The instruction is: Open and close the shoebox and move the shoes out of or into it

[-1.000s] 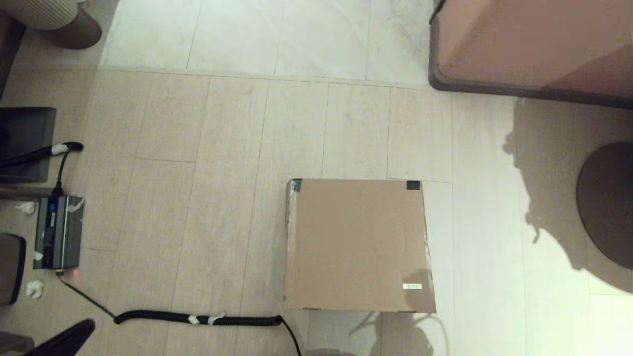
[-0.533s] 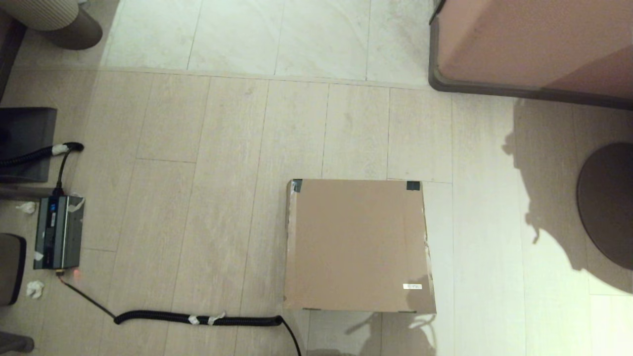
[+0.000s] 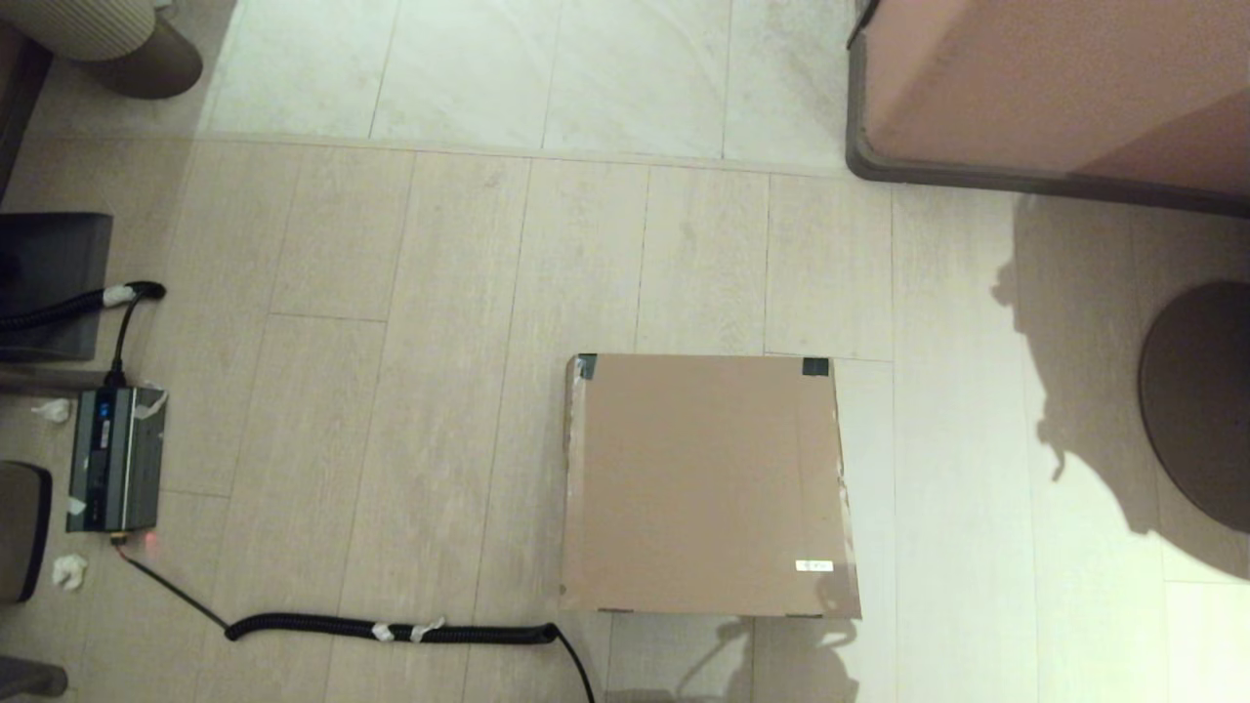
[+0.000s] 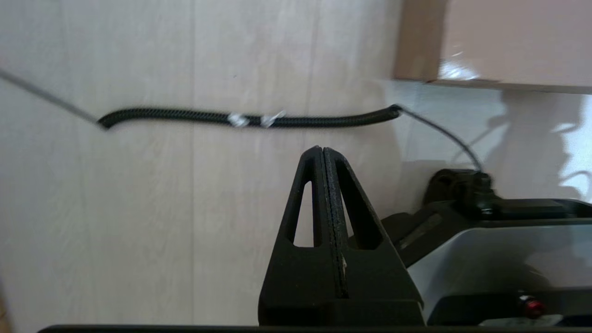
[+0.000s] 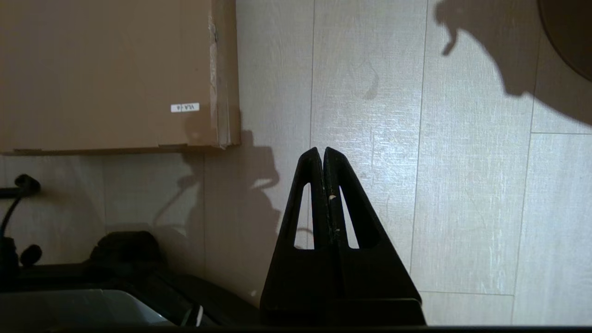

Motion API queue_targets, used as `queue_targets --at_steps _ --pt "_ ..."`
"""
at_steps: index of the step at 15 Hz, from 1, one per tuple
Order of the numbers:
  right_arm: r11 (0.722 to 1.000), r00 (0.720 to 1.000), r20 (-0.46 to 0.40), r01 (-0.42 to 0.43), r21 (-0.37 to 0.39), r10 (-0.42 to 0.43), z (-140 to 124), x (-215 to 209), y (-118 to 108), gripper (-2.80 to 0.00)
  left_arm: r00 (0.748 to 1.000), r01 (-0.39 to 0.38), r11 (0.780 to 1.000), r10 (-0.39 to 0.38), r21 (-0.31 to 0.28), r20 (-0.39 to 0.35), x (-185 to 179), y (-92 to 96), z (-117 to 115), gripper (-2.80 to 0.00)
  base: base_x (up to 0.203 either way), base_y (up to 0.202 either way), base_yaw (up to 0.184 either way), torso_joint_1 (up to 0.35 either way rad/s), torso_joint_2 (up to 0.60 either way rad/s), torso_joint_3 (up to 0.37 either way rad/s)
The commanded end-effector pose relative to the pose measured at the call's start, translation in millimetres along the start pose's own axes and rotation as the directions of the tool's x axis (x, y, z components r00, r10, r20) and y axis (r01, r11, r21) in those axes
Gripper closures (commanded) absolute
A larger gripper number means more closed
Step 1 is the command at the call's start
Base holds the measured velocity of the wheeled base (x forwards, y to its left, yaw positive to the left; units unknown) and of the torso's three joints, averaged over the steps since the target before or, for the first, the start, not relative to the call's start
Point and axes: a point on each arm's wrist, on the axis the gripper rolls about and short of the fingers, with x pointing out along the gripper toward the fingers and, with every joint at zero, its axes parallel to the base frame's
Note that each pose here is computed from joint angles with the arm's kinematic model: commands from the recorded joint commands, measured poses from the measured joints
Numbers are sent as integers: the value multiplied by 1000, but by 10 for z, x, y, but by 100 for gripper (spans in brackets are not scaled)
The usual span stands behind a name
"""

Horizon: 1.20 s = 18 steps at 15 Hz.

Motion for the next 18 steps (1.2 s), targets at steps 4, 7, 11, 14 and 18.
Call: queue_targets --at_steps 4,7,11,14,18 --pt "999 999 32 12 48 -14 -12 -21 -5 0 991 -29 1000 30 -7 130 -89 1 -60 0 0 0 0 0 0 0" --pt "999 999 31 12 36 -14 -15 -19 -5 0 953 18 999 -26 27 300 -216 -2 -127 0 0 0 0 0 0 0" --pt "999 999 33 12 45 -13 -11 -21 -5 0 946 14 999 2 -47 323 -217 6 -123 0 0 0 0 0 0 0" --pt "999 999 33 12 45 -13 -11 -21 -5 0 946 14 999 2 -46 323 -217 6 -123 0 0 0 0 0 0 0" --pt "999 999 33 12 46 -13 -11 -21 -5 0 946 14 999 2 -47 323 -217 6 -123 0 0 0 0 0 0 0"
